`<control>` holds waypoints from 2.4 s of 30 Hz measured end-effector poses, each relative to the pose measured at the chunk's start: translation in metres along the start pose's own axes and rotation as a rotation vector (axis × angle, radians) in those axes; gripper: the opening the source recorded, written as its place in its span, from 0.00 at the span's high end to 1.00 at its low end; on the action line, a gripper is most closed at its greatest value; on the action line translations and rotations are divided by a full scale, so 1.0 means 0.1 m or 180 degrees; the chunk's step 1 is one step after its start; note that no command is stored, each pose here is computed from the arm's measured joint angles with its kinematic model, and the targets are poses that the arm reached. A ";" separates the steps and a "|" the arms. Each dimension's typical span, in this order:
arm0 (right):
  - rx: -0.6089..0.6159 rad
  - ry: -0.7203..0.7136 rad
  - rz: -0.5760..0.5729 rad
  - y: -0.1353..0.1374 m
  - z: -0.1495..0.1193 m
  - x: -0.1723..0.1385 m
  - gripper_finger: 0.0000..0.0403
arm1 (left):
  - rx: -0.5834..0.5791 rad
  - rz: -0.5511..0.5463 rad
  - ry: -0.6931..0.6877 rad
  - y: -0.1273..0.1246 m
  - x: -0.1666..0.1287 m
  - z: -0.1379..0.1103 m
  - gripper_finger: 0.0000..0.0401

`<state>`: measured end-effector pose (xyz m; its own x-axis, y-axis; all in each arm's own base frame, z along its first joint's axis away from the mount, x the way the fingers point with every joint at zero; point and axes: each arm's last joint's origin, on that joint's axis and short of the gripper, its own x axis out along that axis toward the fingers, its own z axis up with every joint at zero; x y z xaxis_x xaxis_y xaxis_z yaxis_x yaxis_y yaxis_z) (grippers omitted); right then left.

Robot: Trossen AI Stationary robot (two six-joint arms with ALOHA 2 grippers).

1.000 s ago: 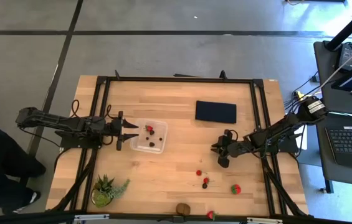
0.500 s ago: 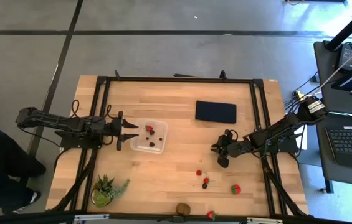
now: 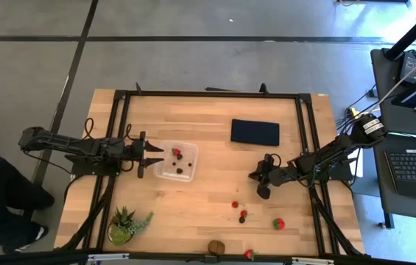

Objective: Pick and placing Produce into tupperware
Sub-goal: Put the right black cherry into the transparent bin

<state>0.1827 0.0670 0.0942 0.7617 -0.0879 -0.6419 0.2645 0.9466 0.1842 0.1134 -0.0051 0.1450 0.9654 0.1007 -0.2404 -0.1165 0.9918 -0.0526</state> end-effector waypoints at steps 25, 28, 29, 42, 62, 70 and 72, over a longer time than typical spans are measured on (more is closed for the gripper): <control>0.0226 0.0630 -0.0357 0.17 0.56 0.06 0.94 | -0.0002 0.0000 0.0001 0.00 0.00 0.00 0.58; 0.0371 0.1122 -0.0574 0.18 0.72 -0.02 0.92 | -0.0004 0.0000 0.0000 0.00 0.00 0.00 0.58; 0.0415 0.1255 -0.0627 0.19 0.79 -0.05 0.90 | -0.0003 -0.0001 0.0001 0.00 0.00 0.00 0.57; 0.0573 0.1824 -0.0846 0.35 1.27 -0.40 0.48 | -0.0003 0.0003 0.0032 0.00 0.00 -0.01 0.59; -0.0925 0.1792 -0.0181 0.43 0.78 -0.24 0.36 | -0.0001 0.0000 0.0035 0.00 0.00 -0.01 0.60; -0.1071 0.1795 -0.0187 0.35 0.63 -0.18 0.36 | -0.0001 0.0000 0.0036 0.00 0.00 -0.01 0.57; -0.1063 0.1769 -0.0176 0.33 0.58 -0.17 0.36 | -0.0002 0.0000 0.0035 0.00 0.00 -0.01 0.58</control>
<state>0.2134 0.0814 0.1544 0.3089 -0.0506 -0.9497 0.0281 0.9986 -0.0440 0.1131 -0.0052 0.1439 0.9628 0.0999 -0.2509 -0.1168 0.9917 -0.0531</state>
